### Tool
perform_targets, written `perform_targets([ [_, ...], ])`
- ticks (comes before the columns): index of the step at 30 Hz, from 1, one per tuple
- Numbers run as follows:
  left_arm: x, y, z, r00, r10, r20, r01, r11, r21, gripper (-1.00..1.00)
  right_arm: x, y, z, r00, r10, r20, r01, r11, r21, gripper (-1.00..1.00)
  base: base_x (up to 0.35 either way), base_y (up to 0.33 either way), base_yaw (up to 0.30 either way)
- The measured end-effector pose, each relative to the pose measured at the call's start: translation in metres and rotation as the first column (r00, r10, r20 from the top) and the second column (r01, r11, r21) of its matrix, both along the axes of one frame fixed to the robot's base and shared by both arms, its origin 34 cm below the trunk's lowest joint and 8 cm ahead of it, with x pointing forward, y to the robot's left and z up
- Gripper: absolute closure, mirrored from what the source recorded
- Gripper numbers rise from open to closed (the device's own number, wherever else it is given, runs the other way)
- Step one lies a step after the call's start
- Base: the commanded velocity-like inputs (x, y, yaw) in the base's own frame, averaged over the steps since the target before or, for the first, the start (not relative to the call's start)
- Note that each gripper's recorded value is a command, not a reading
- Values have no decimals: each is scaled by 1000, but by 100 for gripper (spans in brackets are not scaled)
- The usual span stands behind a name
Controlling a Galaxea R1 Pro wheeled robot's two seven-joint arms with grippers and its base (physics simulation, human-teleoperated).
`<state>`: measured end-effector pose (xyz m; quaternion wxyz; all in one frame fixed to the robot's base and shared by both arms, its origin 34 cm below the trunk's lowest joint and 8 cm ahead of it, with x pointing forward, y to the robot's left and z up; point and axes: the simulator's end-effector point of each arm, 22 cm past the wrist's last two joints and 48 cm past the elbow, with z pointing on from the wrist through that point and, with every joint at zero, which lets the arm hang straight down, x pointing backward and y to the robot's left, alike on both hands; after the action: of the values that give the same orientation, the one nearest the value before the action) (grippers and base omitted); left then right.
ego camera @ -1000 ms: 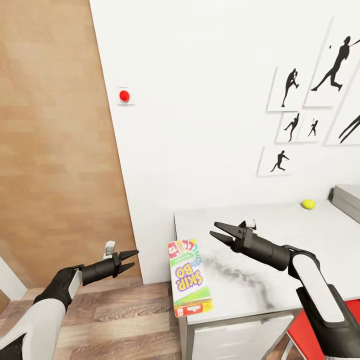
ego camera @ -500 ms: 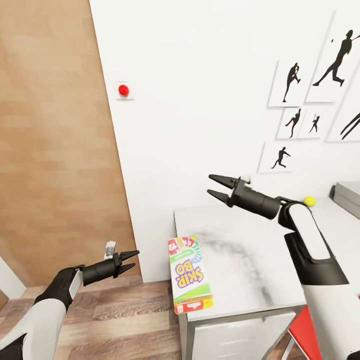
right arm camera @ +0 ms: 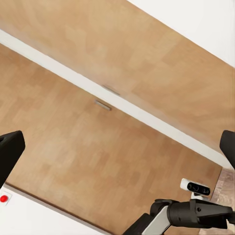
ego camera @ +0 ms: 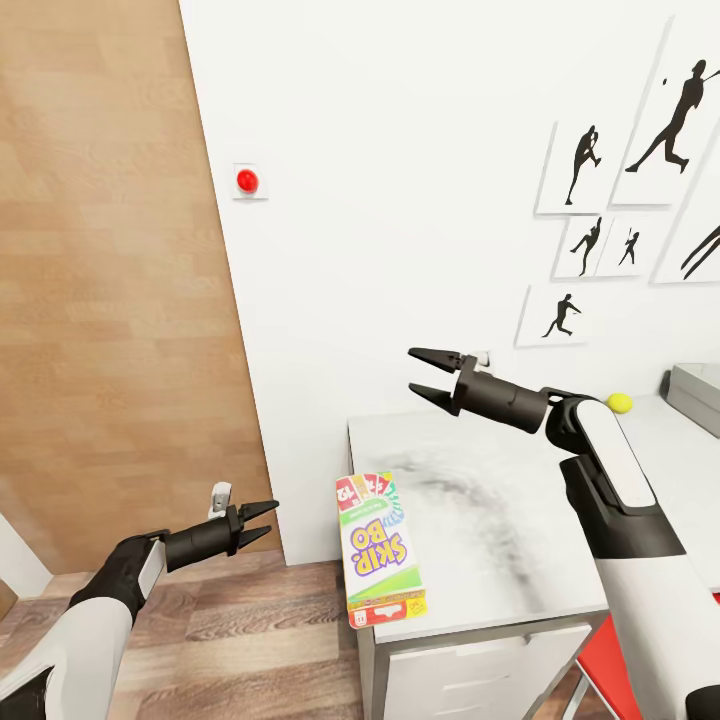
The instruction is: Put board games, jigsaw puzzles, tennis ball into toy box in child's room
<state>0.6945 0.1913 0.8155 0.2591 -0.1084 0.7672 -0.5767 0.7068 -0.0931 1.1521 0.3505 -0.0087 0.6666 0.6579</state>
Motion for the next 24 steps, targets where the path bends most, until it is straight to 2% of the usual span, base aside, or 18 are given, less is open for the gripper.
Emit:
perform_targets([
  [5, 0, -1, 0, 1000, -1, -2, 1, 1000, -2, -100, 0, 2, -1, 1000, 1, -4, -1, 1000, -1, -100, 28, -11, 0],
  [13, -5, -5, -6, 1000, -8, -25, 8, 1000, -15, -100, -4, 14, 0, 1000, 22, -6, -22, 1000, 6, -100, 154, -68, 0],
  [20, -7, -7, -9, 999, -11, -34, 11, 1000, -22, -100, -6, 21, -2, 999, 36, -9, -36, 999, 1, -100, 27, -25, 0],
  [24, -7, -8, -9, 999, -12, -36, 12, 1000, -24, -100, -6, 22, -3, 999, 36, -11, -36, 999, -3, -100, -11, -189, 0],
])
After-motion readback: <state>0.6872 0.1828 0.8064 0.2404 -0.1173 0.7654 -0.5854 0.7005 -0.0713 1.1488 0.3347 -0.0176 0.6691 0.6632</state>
